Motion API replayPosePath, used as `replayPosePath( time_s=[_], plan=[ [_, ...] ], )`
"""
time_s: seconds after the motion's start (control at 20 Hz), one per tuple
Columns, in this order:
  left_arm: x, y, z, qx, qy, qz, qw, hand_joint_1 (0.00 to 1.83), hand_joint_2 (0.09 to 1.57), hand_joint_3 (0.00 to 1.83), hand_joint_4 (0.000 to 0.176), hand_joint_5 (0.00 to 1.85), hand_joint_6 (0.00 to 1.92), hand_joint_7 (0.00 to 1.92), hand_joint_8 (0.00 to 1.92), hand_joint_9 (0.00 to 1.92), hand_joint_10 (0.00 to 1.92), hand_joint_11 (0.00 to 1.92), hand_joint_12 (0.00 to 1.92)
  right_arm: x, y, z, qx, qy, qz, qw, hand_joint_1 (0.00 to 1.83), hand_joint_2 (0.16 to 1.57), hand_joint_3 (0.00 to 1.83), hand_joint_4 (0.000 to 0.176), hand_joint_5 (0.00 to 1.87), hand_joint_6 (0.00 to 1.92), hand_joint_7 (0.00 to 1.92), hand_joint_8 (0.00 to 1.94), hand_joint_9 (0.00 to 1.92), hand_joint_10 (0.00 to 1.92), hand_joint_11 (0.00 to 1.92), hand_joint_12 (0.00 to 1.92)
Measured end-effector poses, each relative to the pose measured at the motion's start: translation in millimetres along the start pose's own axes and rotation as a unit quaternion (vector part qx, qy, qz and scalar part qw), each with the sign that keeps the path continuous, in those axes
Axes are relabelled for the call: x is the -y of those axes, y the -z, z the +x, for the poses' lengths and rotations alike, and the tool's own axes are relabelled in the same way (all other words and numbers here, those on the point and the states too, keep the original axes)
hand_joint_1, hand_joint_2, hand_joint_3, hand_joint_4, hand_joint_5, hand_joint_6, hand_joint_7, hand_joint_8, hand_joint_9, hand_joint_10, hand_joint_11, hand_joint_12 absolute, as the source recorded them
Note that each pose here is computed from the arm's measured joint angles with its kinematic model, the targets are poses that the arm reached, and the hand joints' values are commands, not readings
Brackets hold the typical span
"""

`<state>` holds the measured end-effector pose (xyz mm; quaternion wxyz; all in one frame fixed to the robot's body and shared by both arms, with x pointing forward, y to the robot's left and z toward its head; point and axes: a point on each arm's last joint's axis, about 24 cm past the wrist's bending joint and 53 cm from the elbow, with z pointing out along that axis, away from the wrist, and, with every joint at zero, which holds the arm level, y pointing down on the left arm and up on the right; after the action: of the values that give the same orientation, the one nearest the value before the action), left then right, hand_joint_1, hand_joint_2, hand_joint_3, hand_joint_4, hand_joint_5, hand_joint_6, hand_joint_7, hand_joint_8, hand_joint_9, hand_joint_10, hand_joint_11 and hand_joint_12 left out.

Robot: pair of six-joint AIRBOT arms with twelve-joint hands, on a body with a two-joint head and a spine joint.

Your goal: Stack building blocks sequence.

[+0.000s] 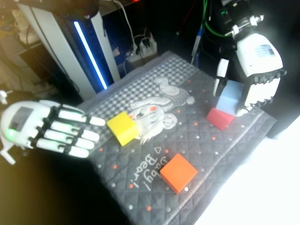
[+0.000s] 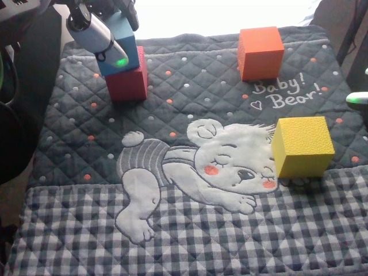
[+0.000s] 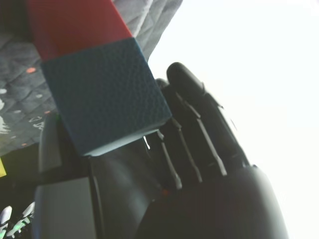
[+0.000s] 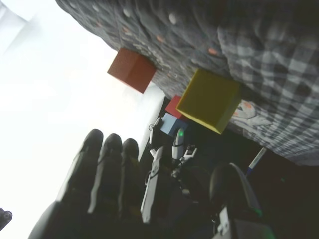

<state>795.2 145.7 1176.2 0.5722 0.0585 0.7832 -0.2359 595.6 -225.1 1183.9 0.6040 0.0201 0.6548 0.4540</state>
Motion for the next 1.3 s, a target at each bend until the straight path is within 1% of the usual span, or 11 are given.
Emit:
replayPosePath(
  time_s=[0.1,0.2,0.4,0.65,0.7,0.8,0.85,1.0,1.1,1.2,1.3],
  plan=[
    [0.1,0.0,-0.1,0.0,0.0,0.0,1.0,1.0,0.89,0.0,0.0,0.72,0.0,0.79,0.06,0.68,0.6,0.47,1.39,0.0,0.0,0.0,0.0,-0.001,0.0,1.0,0.59,1.19,0.0,0.172,0.38,0.0,0.18,0.0,0.13,0.0,0.04,0.16],
    [0.0,0.0,0.0,0.0,0.0,0.0,1.0,0.9,0.86,0.0,0.055,0.49,0.0,0.58,0.0,0.63,0.06,0.27,1.09,0.0,0.0,0.0,0.0,-0.001,0.0,1.0,0.61,1.19,0.0,0.16,0.39,0.0,0.19,0.0,0.14,0.01,0.05,0.17],
    [3.7,1.4,1.4,-0.002,-0.001,0.004,1.0,0.77,0.86,0.0,0.141,0.24,0.0,0.33,0.0,0.39,0.0,0.17,0.88,0.2,0.0,-0.4,0.001,-0.001,0.0,1.0,0.59,1.18,0.0,0.162,0.38,0.0,0.18,0.0,0.1,0.0,0.01,0.17],
    [0.3,12.6,-2.2,0.005,0.01,0.01,0.9999,0.76,0.85,0.0,0.15,0.15,0.0,0.22,0.0,0.22,0.0,0.01,0.89,0.8,0.0,-0.8,0.002,-0.002,0.002,1.0,0.59,1.17,0.0,0.157,0.38,0.0,0.18,0.0,0.1,0.0,0.0,0.17],
    [-1.5,19.0,-3.4,0.008,0.016,0.013,0.9997,0.71,0.85,0.0,0.171,0.1,0.0,0.18,0.0,0.2,0.0,0.0,0.95,0.4,0.0,-0.9,0.002,-0.001,0.001,1.0,0.6,1.17,0.0,0.151,0.39,0.0,0.18,0.0,0.09,0.0,0.0,0.17],
    [1.9,36.9,-8.2,0.021,0.025,0.032,0.9989,0.66,0.82,0.0,0.176,0.08,0.0,0.14,0.0,0.18,0.0,0.0,0.89,-0.2,0.0,-1.6,0.003,-0.002,0.0,1.0,0.57,1.16,0.0,0.175,0.37,0.0,0.17,0.0,0.04,0.0,0.0,0.12],
    [4.0,44.1,-9.6,0.026,0.028,0.04,0.9985,0.62,0.8,0.0,0.166,0.07,0.0,0.13,0.0,0.17,0.0,0.0,0.88,-1.7,0.1,-2.8,0.005,-0.002,-0.004,1.0,0.69,1.17,0.0,0.114,0.4,0.01,0.16,0.0,0.06,0.01,0.03,0.13],
    [19.0,83.1,-15.0,0.059,0.043,0.083,0.9938,0.67,0.83,0.01,0.168,0.04,0.0,0.04,0.0,0.07,0.01,0.0,0.68,-21.1,3.0,-16.5,0.024,0.002,-0.038,0.999,0.61,1.15,0.0,0.171,0.36,0.0,0.19,0.01,0.17,0.03,0.01,0.12],
    [26.2,116.0,-16.8,0.086,0.067,0.114,0.9876,0.77,0.85,0.0,0.158,0.07,0.0,0.02,0.02,0.01,0.0,0.0,0.23,-36.0,1.2,-30.9,0.051,0.002,-0.066,0.9965,0.54,1.16,0.0,0.176,0.31,0.0,0.18,0.0,0.13,0.0,0.0,0.01],
    [31.2,149.3,-6.6,0.098,0.078,0.132,0.9833,0.75,0.84,0.0,0.134,0.05,0.0,0.02,0.0,0.01,0.0,0.0,0.31,-53.4,-2.9,-41.6,0.069,0.015,-0.097,0.9928,0.48,1.17,0.0,0.176,0.3,0.0,0.16,0.0,0.09,0.0,0.07,0.03],
    [34.4,175.1,5.5,0.105,0.094,0.14,0.9801,0.78,0.81,0.0,0.143,0.08,0.0,0.0,0.0,0.0,0.0,0.0,0.04,-67.6,-6.0,-46.6,0.077,0.024,-0.123,0.9891,0.55,1.14,0.0,0.176,0.29,0.0,0.19,0.01,0.08,0.01,0.04,0.02]
  ],
)
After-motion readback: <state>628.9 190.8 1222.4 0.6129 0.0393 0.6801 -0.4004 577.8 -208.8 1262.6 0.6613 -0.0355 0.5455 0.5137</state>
